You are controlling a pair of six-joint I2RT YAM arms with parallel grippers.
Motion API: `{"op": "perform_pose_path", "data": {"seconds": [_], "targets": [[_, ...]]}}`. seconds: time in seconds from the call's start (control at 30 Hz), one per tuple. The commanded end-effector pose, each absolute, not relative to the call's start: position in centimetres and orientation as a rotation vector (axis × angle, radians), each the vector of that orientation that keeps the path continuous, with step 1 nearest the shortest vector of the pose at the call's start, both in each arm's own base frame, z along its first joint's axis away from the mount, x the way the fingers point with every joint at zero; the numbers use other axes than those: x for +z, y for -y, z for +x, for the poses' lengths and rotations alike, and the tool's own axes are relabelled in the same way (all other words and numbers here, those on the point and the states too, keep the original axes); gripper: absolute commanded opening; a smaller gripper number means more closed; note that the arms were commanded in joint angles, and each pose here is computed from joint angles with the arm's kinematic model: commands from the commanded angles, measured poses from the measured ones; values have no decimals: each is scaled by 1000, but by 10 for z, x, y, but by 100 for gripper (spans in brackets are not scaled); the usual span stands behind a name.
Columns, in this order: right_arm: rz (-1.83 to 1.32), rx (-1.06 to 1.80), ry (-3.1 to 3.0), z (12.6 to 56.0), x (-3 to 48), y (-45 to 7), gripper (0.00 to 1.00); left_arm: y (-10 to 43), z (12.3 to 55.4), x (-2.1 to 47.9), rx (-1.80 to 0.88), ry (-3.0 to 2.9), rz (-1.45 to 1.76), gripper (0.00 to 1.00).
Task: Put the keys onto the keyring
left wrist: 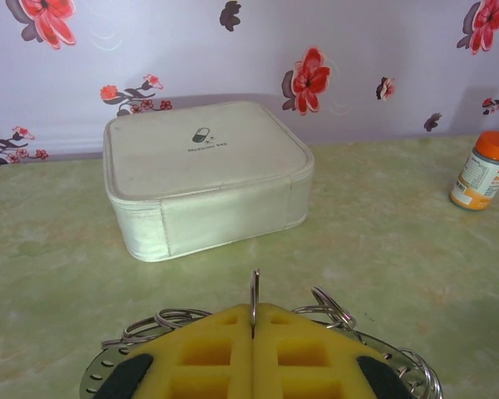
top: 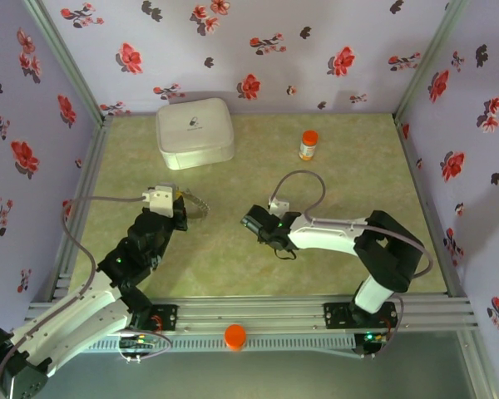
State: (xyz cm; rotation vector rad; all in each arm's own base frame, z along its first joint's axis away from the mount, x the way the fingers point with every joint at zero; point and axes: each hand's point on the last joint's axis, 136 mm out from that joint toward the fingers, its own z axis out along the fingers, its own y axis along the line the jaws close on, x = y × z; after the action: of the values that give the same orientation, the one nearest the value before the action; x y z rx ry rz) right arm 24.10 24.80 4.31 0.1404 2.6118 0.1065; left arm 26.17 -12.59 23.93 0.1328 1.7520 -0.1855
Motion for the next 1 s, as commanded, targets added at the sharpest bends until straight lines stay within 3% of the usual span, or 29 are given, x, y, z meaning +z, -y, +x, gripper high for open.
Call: {"op": "perform_pose_path", "data": {"seconds": [0.0,0.13,0.37,0.6,0.97], "targets": [[85,97,-2601,245,74,-239,33,120,263,263,-198,-1670,73,0],[83,170,-2684,246,80,-225,40,120,264,264,-194,-1668,77,0],[-64,469,-2902,240,59,-245,41,120,263,262,-193,-1679,83,0],[-105,452,-2971,252,43,-234,40,125,262,260,-209,-1699,111,0],[-113,494,-3044,251,26,-235,31,127,262,259,-213,-1705,122,0]]}}
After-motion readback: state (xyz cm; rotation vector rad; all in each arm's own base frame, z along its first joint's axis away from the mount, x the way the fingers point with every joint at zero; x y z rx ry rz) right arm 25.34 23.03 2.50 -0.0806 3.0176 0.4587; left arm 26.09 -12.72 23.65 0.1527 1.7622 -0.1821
